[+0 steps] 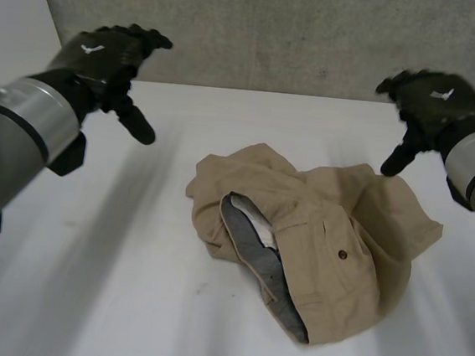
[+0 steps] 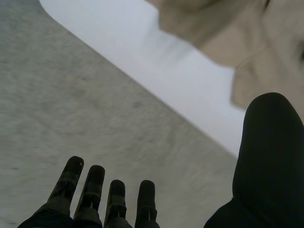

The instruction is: Fold the shorts.

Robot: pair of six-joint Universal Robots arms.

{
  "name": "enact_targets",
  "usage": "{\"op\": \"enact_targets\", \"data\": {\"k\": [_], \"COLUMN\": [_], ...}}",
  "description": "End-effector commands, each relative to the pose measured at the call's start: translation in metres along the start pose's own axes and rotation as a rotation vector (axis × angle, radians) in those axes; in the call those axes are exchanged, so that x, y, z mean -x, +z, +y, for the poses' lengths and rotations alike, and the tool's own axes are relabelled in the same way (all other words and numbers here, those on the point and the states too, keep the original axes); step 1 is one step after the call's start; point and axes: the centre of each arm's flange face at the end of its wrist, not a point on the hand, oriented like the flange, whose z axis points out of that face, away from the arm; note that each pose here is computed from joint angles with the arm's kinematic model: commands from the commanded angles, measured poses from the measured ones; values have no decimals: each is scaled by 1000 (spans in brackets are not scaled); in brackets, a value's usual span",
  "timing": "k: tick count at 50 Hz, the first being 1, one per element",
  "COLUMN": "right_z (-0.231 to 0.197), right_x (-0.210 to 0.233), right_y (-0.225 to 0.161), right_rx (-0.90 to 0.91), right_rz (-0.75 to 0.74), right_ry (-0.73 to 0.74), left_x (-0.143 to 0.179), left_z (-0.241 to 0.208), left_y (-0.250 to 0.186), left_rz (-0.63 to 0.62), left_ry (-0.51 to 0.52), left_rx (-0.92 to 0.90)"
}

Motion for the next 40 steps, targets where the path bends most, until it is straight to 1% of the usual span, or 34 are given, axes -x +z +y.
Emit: {"op": "enact_targets", "data": {"k": [1, 3, 8, 9, 12, 17, 25, 34, 37, 40], "right_z": [43, 60, 98, 110, 127, 138, 141, 136, 125, 117], "right_x": [22, 28, 33, 30, 27, 30, 31, 30, 33, 40], "right_y": [-16, -22, -32, -34, -38, -43, -45, -48, -59, -75], "right_rx": [145, 185, 233, 243, 254, 263, 264, 262, 253, 276], "right_rz": [-163, -185, -186, -171, -158, -169, -171, -163, -172, -219], "right_ry": [-132, -122, -105, -100, -86, -75, -69, -71, -89, -77], "left_x": [-44, -59, -86, -90, -97, -98, -102, -98, -94, -92], "left_z": [48, 74, 122, 128, 149, 169, 191, 189, 179, 169], "left_y": [6, 7, 10, 12, 29, 52, 74, 78, 77, 73], "left_rz": [166, 213, 300, 308, 290, 229, 215, 190, 164, 154], "left_ry": [121, 191, 312, 327, 363, 375, 375, 372, 371, 369], "left_rx": [21, 63, 129, 130, 85, 20, -3, -5, -9, -16]}}
